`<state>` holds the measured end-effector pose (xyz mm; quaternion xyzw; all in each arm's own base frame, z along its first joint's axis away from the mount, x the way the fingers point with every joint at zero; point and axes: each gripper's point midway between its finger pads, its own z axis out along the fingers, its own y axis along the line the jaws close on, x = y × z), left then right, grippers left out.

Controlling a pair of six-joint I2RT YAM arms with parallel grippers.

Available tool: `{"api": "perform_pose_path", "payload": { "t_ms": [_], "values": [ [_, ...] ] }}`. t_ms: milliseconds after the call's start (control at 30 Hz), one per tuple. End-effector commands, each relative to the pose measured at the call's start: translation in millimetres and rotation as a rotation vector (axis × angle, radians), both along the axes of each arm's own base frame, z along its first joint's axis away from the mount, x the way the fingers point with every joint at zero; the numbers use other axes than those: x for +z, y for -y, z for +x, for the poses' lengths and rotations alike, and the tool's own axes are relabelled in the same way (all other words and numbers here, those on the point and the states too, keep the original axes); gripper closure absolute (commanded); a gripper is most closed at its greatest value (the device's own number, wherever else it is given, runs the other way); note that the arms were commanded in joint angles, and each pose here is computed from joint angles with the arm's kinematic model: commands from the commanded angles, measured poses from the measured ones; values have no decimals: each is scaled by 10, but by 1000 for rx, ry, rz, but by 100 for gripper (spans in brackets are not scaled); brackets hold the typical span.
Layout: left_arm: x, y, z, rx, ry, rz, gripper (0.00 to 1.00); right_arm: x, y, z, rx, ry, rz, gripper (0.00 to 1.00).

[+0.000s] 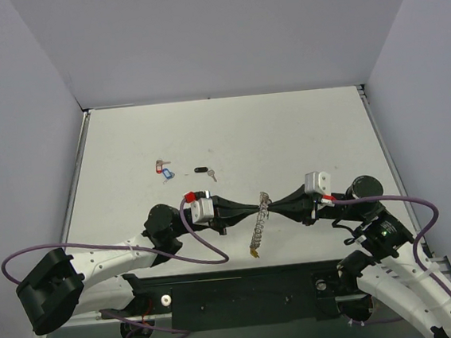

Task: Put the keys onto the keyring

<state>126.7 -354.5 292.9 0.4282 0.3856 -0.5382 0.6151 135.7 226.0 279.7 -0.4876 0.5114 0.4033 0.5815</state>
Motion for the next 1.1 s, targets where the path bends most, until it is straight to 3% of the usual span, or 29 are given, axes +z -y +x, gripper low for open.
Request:
{"api": "perform_pose_path", "payload": {
  "t_ms": [0,1067],
  "values": [
    [423,-25,-56,-5,60,-120,100,169,-44,-12,25,60,36,100],
    [416,-12,-137,-34,68,-113,100,150,-43,-28,42,70,22,100]
  ]
}}
